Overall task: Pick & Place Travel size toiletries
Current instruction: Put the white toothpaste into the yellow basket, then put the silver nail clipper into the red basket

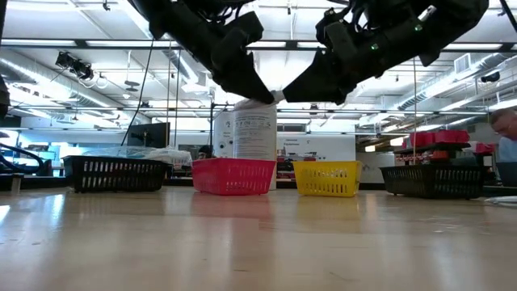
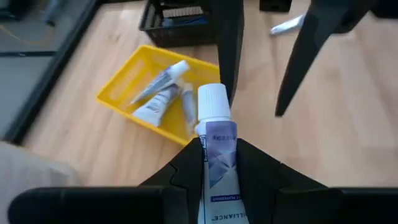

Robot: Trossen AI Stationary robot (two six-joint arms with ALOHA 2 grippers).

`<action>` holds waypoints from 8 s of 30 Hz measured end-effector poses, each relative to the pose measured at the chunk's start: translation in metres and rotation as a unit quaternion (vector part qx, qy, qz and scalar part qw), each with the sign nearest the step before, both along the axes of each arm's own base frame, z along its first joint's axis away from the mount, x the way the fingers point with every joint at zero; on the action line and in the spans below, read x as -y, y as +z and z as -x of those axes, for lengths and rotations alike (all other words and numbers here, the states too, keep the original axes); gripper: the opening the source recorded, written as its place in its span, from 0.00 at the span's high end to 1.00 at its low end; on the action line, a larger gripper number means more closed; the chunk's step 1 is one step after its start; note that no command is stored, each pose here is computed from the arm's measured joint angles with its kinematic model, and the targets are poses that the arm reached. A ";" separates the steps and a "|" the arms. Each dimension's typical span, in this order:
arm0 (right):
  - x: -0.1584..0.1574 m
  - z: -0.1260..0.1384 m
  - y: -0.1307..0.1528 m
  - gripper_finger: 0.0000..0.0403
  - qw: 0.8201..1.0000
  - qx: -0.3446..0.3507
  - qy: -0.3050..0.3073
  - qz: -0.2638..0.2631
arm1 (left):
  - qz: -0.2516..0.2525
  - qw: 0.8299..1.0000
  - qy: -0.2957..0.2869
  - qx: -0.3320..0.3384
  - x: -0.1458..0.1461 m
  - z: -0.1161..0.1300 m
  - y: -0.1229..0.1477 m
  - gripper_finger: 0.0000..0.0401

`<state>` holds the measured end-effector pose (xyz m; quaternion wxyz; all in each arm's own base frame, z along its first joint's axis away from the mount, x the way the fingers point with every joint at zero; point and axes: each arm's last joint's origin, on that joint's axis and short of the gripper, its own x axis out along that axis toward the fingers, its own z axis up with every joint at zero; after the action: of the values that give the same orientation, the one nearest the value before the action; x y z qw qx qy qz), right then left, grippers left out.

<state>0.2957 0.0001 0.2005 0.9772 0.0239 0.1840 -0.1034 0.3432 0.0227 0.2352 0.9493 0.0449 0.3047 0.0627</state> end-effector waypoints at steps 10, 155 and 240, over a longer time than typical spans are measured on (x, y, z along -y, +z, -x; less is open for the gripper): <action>0.004 0.001 -0.001 0.65 0.999 0.005 -0.032 -0.038 | -0.074 0.997 0.014 -0.014 0.010 0.000 -0.001 0.77; -0.051 0.132 -0.037 0.65 0.769 -0.475 -0.269 -0.333 | -0.139 0.967 -0.087 0.194 0.017 -0.024 0.001 0.53; -0.023 0.004 0.032 0.86 0.999 -0.025 0.022 0.016 | -0.011 0.995 0.050 0.084 0.036 -0.014 -0.025 0.53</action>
<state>0.2914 0.0232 0.2327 0.9746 0.0013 0.2067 -0.0857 0.3575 -0.0130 0.2100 0.9667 0.0344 0.2249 0.1174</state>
